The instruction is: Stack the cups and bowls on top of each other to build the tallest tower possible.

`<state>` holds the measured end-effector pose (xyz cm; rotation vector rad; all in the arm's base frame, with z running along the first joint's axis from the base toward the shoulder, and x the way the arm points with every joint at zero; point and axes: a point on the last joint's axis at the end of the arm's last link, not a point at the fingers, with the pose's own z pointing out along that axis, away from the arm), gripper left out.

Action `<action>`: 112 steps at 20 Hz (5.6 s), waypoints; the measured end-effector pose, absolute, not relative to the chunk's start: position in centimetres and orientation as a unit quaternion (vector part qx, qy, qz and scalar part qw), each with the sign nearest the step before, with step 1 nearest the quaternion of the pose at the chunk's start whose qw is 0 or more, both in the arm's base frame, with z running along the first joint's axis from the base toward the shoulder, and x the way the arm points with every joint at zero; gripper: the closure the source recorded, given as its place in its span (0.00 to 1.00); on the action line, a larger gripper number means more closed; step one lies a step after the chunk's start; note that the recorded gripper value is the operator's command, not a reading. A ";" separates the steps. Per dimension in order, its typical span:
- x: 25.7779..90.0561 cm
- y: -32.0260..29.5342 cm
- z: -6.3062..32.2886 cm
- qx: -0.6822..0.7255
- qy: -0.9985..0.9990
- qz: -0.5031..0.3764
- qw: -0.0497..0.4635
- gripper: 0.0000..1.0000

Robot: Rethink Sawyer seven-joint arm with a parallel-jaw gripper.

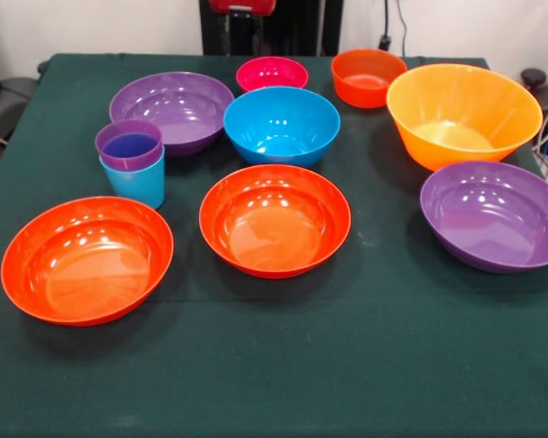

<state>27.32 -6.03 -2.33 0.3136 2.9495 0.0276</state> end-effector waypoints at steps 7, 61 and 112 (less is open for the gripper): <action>26.9 -5.4 -2.9 0.109 0.989 0.018 0.094 0.00; 25.5 -3.7 -5.3 0.121 0.983 0.055 0.129 0.00; 26.9 -9.0 -4.2 0.151 0.985 0.004 0.087 0.00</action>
